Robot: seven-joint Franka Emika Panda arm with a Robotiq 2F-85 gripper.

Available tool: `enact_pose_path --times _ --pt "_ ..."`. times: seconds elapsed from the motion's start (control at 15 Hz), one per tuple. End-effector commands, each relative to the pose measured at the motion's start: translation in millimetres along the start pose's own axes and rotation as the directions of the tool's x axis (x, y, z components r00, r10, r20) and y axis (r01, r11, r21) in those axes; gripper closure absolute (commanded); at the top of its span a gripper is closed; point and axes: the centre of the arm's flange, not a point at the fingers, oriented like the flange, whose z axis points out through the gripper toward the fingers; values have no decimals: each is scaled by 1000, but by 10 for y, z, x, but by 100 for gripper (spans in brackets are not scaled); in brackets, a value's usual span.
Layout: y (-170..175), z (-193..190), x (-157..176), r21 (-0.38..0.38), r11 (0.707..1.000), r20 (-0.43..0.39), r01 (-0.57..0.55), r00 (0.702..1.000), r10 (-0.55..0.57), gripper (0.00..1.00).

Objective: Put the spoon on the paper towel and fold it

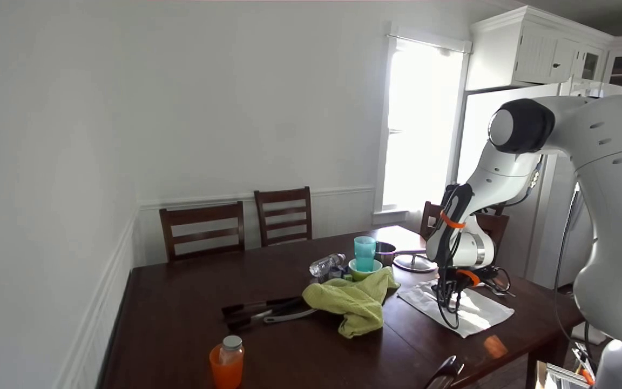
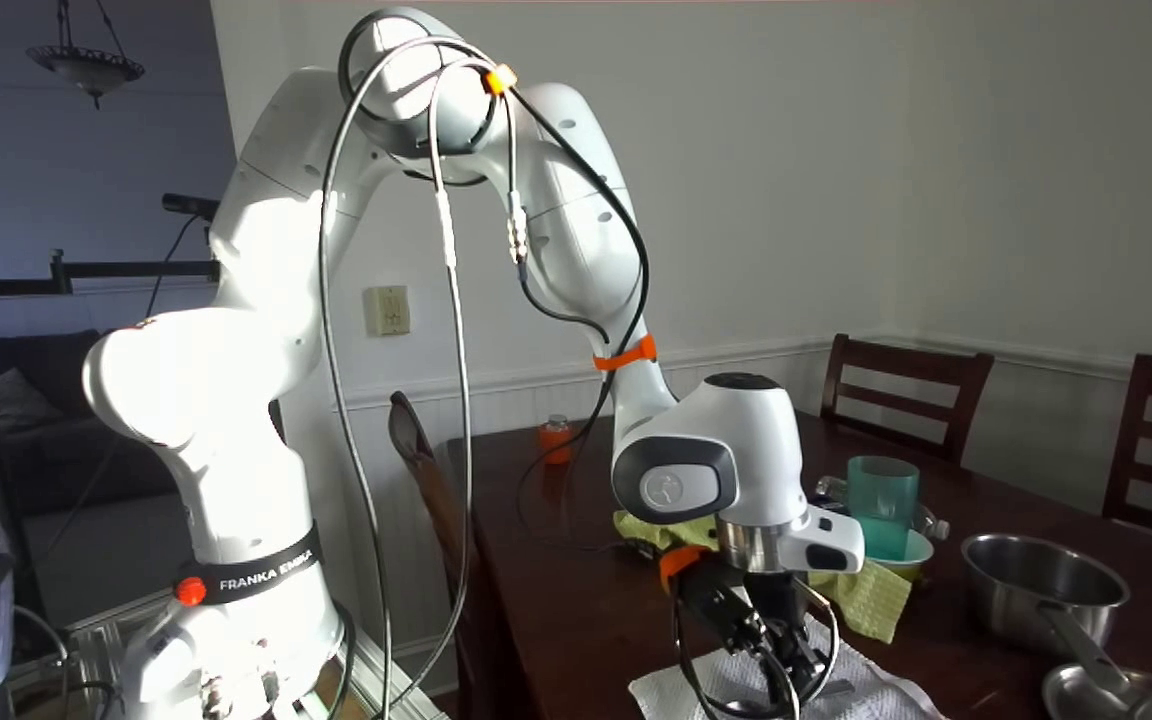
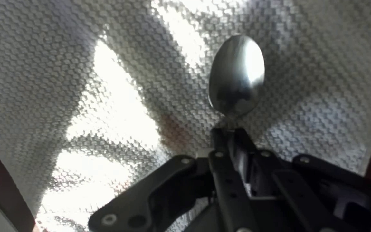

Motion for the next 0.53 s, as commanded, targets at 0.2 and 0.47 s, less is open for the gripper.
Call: enact_pose_path --times 0.2,0.47 --pt "122 -142 24 -7 1000 -29 1 1000 -1 33" --pt "183 -338 62 -21 1000 -46 -7 999 6 4"
